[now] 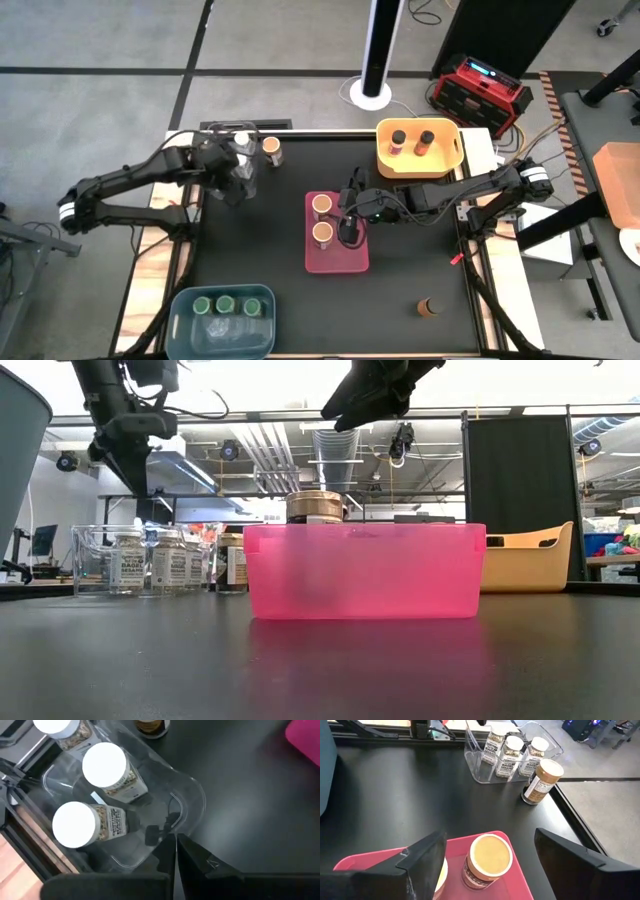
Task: Sort spices by type
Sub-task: Put the white seasoning bottle into the transparent bin
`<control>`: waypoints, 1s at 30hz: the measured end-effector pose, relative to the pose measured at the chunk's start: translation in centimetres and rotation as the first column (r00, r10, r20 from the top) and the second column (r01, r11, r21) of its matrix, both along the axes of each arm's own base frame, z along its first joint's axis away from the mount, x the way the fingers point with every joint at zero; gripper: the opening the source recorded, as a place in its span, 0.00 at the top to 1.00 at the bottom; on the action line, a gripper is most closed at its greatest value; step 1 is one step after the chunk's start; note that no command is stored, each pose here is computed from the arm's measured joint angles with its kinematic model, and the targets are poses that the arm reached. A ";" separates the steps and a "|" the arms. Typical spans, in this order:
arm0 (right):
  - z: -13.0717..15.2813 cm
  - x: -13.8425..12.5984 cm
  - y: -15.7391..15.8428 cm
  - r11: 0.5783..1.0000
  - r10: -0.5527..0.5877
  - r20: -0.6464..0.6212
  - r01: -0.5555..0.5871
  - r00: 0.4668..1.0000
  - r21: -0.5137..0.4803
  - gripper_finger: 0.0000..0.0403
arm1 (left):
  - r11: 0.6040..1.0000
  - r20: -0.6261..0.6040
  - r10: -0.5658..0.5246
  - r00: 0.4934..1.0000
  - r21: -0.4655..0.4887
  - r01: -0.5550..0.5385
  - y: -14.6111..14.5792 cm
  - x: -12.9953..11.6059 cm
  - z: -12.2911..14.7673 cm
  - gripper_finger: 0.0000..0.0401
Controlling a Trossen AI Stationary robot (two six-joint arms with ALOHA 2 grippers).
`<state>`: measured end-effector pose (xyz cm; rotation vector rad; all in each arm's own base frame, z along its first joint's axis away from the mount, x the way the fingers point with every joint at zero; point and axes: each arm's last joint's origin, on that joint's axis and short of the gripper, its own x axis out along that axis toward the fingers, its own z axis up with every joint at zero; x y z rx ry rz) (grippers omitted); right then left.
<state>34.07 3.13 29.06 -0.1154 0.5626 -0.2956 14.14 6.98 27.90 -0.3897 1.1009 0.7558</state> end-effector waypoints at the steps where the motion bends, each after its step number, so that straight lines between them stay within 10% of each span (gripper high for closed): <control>1: 0.0 0.0 0.0 1.000 0.000 0.000 0.000 1.000 0.000 0.27 | 1.000 -0.007 -0.005 1.000 0.001 0.005 0.1 0.2 -0.1 1.00; 19: 0.0 0.0 0.0 1.000 -0.005 0.007 0.005 1.000 0.008 0.25 | 0.992 -0.278 0.121 0.953 0.081 -0.102 6.0 -0.8 0.0 1.00; 30: 0.0 0.0 0.0 1.000 -0.005 0.006 0.005 1.000 0.007 0.28 | 0.994 -0.374 0.078 0.924 -0.038 -0.099 8.2 -0.3 -2.0 1.00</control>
